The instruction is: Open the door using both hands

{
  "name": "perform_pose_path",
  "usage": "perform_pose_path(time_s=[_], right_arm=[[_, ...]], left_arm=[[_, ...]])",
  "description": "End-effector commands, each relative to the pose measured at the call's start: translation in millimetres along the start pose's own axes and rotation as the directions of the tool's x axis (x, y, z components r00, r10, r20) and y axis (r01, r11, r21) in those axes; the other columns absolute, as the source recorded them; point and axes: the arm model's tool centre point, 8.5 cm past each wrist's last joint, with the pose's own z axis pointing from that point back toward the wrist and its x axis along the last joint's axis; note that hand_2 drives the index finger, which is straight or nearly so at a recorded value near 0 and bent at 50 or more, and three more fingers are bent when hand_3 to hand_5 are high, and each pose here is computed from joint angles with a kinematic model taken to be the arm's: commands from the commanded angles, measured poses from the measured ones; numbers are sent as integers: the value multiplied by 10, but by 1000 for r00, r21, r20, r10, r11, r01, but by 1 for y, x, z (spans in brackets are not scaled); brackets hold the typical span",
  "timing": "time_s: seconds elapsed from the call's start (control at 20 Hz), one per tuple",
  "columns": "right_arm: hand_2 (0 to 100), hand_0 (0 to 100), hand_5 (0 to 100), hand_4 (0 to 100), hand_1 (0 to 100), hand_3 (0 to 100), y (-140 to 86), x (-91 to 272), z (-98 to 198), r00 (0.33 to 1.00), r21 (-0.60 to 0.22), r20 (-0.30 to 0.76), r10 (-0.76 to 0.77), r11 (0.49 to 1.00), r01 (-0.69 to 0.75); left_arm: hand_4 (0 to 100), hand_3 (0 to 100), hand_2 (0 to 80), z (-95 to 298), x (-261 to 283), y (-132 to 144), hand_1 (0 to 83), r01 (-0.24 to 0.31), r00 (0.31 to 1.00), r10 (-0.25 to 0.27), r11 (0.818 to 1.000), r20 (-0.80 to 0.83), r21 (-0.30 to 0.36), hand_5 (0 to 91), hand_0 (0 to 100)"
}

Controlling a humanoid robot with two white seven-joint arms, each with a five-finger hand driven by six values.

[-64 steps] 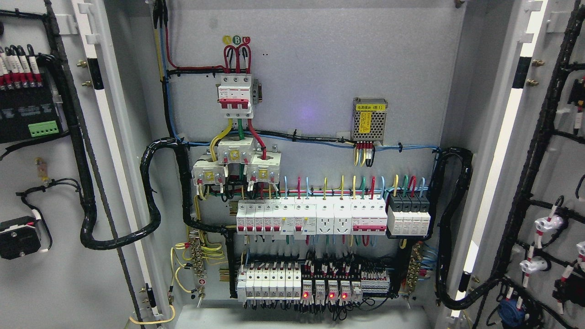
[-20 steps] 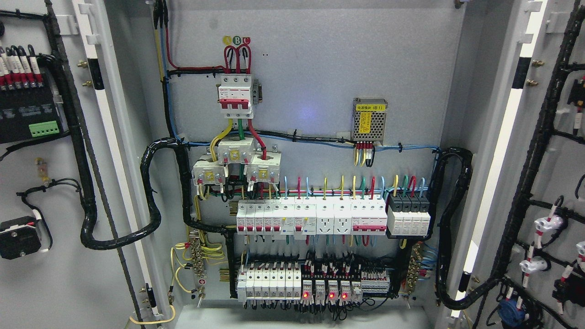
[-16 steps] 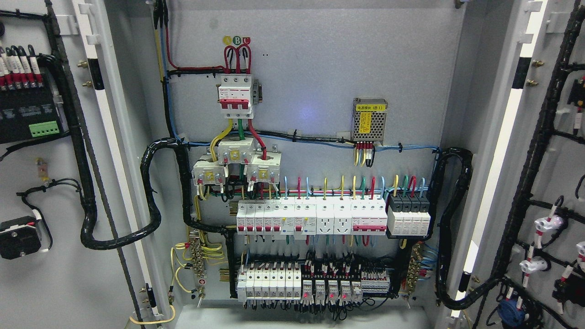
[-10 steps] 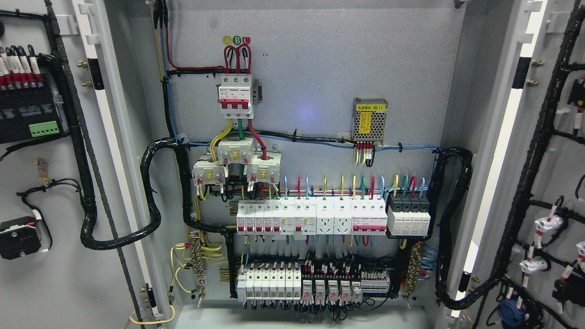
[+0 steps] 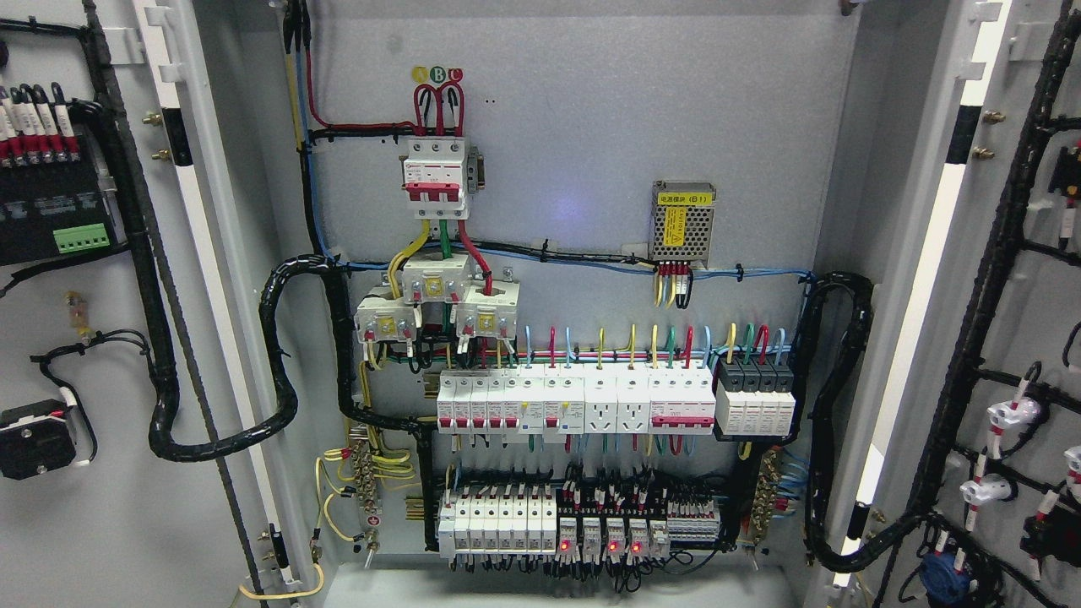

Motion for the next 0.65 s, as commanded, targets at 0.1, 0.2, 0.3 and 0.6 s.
perform_pose_path(time_s=[0.1, 0.2, 0.3, 0.6], right_arm=[[0, 0, 0, 0, 0, 0, 23, -30, 0, 992, -10, -128, 9, 1000, -10], [0, 0, 0, 0, 0, 0, 23, -34, 1, 987, -19, -163, 3, 1000, -6], [0, 0, 0, 0, 0, 0, 21, -33, 1, 986, -43, -164, 3, 999, -10], [0, 0, 0, 0, 0, 0, 23, -37, 1, 982, -91, -190, 13, 995, -31]], left_arm=[[0, 0, 0, 3, -25, -14, 0, 5, 990, -2, 1000, -141, 20, 0, 0], [0, 0, 0, 2, -24, -15, 0, 3, 988, 1, 1000, -152, 29, 0, 0], [0, 0, 0, 1, -21, -15, 0, 13, 988, -8, 1000, -154, 28, 0, 0], [0, 0, 0, -1, -15, -16, 0, 20, 990, -17, 1000, -138, 19, 0, 0]])
